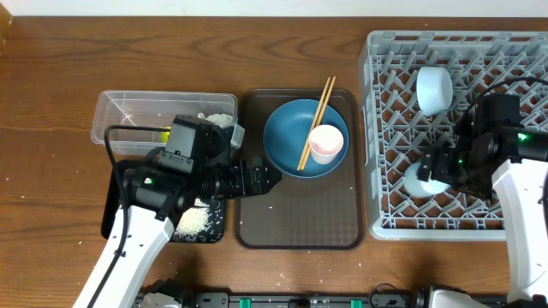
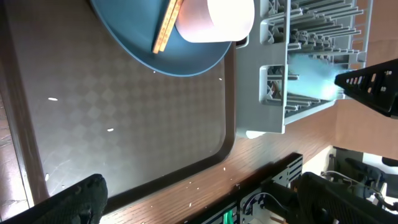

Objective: Sort waste into correct bins and load items into the dishwasher rack
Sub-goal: 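Carry the light-blue cup into the dish rack with the right gripper, then reach the left gripper to the pink cup on the blue plate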

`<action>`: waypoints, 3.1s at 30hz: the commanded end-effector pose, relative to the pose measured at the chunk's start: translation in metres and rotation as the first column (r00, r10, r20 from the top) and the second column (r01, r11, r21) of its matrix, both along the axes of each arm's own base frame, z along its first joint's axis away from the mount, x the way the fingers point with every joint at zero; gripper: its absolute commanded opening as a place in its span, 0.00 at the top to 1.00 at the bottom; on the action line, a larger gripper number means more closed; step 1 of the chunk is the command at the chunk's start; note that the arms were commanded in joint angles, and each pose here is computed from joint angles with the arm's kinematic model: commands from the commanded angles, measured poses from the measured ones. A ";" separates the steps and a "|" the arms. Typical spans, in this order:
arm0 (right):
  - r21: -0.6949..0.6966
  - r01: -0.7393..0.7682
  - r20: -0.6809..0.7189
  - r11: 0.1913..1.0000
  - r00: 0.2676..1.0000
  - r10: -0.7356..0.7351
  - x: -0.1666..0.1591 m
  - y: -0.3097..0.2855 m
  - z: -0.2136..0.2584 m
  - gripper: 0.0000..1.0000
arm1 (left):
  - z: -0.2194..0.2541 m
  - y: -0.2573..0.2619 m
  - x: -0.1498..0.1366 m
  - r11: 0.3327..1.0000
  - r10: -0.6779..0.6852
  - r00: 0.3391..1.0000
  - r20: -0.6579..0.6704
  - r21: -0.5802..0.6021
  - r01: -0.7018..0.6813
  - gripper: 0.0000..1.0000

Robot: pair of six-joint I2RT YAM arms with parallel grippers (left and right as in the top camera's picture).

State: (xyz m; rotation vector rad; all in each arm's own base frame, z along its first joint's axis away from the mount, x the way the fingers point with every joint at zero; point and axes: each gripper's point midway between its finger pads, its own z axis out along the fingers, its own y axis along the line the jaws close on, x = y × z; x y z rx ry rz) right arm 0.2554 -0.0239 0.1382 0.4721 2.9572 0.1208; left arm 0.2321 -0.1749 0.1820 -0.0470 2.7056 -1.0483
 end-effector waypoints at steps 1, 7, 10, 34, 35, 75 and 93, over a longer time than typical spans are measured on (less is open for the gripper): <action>0.008 0.004 0.004 1.000 1.000 -0.004 0.001 0.001 0.002 0.01 | 0.002 0.001 0.000 1.000 -0.002 1.000 0.015 0.007 0.002 0.01; 0.009 0.004 0.002 1.000 1.000 -0.004 0.001 0.001 0.002 0.01 | 0.002 0.001 0.000 1.000 -0.002 1.000 0.014 0.007 0.002 0.01; 0.008 0.004 0.000 1.000 1.000 -0.004 0.000 0.001 0.002 0.01 | 0.002 0.001 0.000 1.000 -0.002 1.000 0.015 0.007 0.002 0.01; 0.010 0.004 -0.006 1.000 1.000 -0.004 -0.001 0.001 0.001 0.01 | 0.009 -0.002 0.010 1.000 0.021 0.999 0.046 -0.023 -0.020 0.02; 0.009 0.004 -0.007 1.000 1.000 -0.004 -0.001 0.001 0.001 0.01 | 0.009 -0.002 0.010 0.999 0.030 0.999 0.039 -0.027 -0.029 0.02; 0.011 0.004 -0.016 1.000 1.000 -0.004 -0.003 0.001 0.001 0.01 | -0.017 -0.070 0.099 0.967 0.058 0.988 0.140 0.238 -0.091 0.02; 0.012 0.004 -0.016 1.000 1.000 -0.004 -0.004 0.001 0.001 0.01 | -0.024 -0.055 0.109 0.940 0.103 0.979 0.177 0.305 -0.154 0.02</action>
